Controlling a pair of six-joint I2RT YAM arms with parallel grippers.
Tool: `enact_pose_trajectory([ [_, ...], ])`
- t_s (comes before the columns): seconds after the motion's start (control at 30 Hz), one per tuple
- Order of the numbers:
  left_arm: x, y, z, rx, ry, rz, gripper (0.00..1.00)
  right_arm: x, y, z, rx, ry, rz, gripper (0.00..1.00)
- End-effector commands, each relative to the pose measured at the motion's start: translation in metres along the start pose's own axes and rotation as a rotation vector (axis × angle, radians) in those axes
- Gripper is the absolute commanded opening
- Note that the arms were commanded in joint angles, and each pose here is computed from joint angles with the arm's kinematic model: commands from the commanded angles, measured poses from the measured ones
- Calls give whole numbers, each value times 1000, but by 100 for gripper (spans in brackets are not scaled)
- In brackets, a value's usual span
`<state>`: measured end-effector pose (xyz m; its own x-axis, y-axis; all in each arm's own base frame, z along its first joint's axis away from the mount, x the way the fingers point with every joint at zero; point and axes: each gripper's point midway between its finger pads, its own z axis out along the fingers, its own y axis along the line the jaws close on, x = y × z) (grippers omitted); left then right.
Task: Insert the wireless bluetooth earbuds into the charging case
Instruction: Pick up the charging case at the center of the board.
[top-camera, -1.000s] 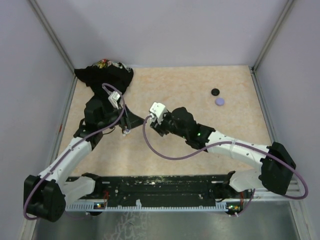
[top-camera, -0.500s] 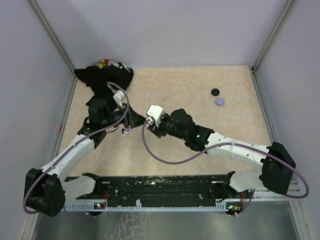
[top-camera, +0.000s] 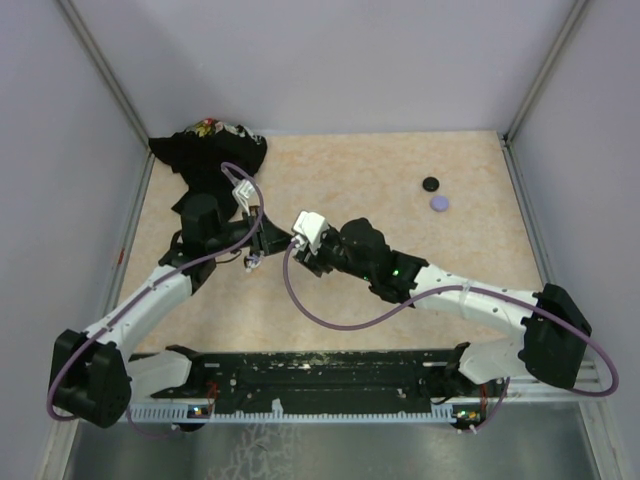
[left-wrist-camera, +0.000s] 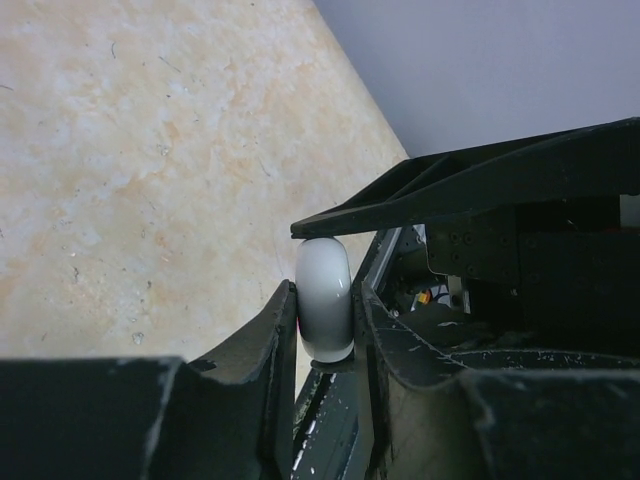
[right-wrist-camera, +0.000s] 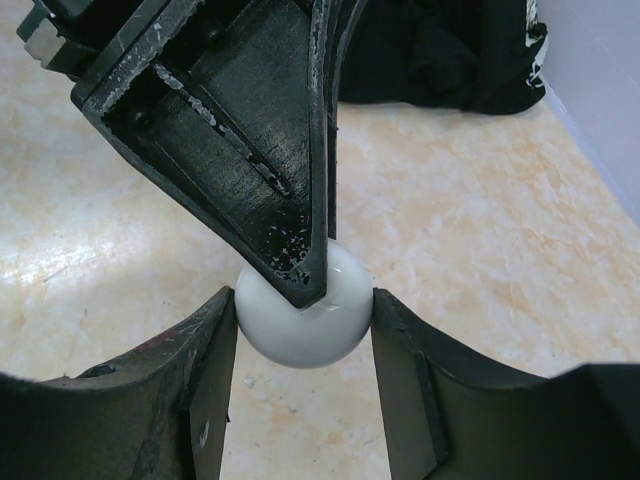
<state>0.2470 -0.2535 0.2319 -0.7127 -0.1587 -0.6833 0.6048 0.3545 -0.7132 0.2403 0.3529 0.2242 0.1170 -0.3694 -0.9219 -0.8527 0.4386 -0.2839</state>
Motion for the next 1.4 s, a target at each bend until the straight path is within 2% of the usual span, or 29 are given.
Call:
enact_pose_trajectory([
  [0.0,-15,-17,-1,36,-10,115,8,-39,-2,-6,-1,-124,-3,51],
  [0.1,-21,-20,-4,25,-14,193,3,-41,-5,-14,3,-127,2,58],
  [0.27,-33,-26,-11,-2,-13,328,0,-52,-10,-32,-55,-172,56,72],
  [0.47,-41,-39,-16,36,11,505,0,-63,-12,-55,-190,-277,177,79],
  [0.67,-40,-64,-21,163,32,634,0,-71,-15,-73,-323,-390,279,79],
  [0.83,-33,-83,-23,266,43,699,0,-79,-8,-73,-397,-430,309,79],
  [1.13,-32,-101,-19,327,40,760,0,-81,-3,-62,-471,-432,357,73],
  [1.37,-29,-109,-17,364,41,759,0,-82,-1,-61,-493,-438,358,64],
])
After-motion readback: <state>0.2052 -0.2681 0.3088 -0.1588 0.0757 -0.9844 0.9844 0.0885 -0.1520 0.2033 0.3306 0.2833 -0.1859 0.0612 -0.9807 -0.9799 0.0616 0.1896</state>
